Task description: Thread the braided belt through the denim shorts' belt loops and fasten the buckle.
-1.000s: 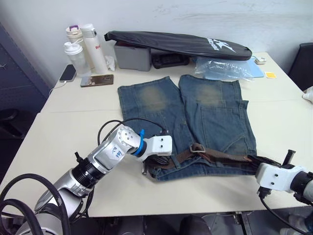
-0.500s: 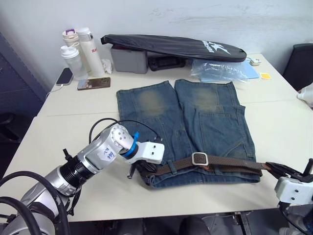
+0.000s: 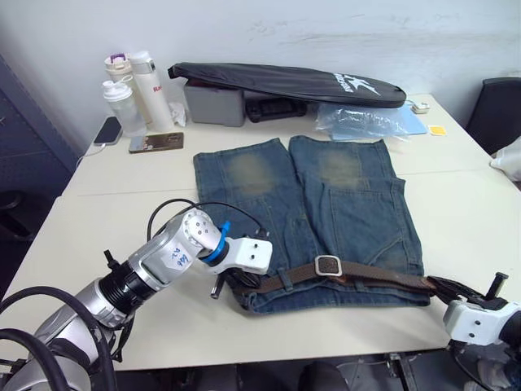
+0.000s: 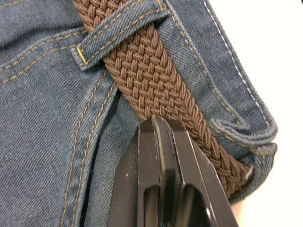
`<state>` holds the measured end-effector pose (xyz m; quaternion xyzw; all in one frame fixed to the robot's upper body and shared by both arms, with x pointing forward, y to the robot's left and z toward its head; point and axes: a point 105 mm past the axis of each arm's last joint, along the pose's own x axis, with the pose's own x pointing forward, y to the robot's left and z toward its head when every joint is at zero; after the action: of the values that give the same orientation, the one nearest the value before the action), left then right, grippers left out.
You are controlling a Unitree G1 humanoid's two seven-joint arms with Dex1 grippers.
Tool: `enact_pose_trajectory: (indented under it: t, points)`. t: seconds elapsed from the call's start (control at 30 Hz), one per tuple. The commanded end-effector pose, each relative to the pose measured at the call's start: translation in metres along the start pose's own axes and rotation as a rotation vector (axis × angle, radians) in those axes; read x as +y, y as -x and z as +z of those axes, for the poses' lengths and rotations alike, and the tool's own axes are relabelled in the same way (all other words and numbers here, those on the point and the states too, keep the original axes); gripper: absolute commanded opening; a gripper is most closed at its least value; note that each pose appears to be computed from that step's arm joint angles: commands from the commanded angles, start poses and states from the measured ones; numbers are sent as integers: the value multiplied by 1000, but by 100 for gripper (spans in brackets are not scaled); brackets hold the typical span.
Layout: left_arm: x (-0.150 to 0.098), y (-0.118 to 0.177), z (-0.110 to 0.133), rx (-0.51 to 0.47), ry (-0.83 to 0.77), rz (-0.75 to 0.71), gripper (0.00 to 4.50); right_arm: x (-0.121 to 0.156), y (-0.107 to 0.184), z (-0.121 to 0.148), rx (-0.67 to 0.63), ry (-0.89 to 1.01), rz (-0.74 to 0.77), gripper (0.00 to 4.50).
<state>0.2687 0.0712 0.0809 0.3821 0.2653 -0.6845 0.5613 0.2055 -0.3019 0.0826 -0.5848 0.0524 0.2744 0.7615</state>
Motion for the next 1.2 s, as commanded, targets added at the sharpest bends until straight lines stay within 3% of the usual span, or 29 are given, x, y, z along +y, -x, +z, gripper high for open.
enact_pose_trajectory:
  t: [0.03, 0.2, 0.23, 0.27, 0.5, 0.67, 0.93, 1.13, 1.2]
  points:
    - [-23, -7, -58, 170, 162, -94, 5, 28, 1, -22, 88, -44, 75, 0]
    - [-17, 4, -59, 135, 170, -76, 5, 20, 3, -16, 19, -71, 21, 0]
    - [-15, 6, -60, 129, 175, -68, 0, 17, 6, -14, 8, -78, 19, 96]
    - [-14, 9, -60, 121, 181, -63, 0, 13, 8, -13, -3, -75, 20, 111]
    - [5, 35, -43, -16, 180, -9, 0, -37, 29, -8, -27, -53, -52, 439]
    - [6, 56, -18, -187, 189, -41, 0, -61, 30, 1, -35, -107, -60, 448]
    - [0, 90, 1, -350, 259, -73, 0, -73, 21, 17, -99, -309, -65, 448]
    - [-8, 109, -8, -481, 321, 16, 0, -65, 22, 19, -145, -673, -57, 448]
    - [-1, 108, -15, -517, 317, 129, 0, -61, 23, 17, -136, -775, -70, 448]
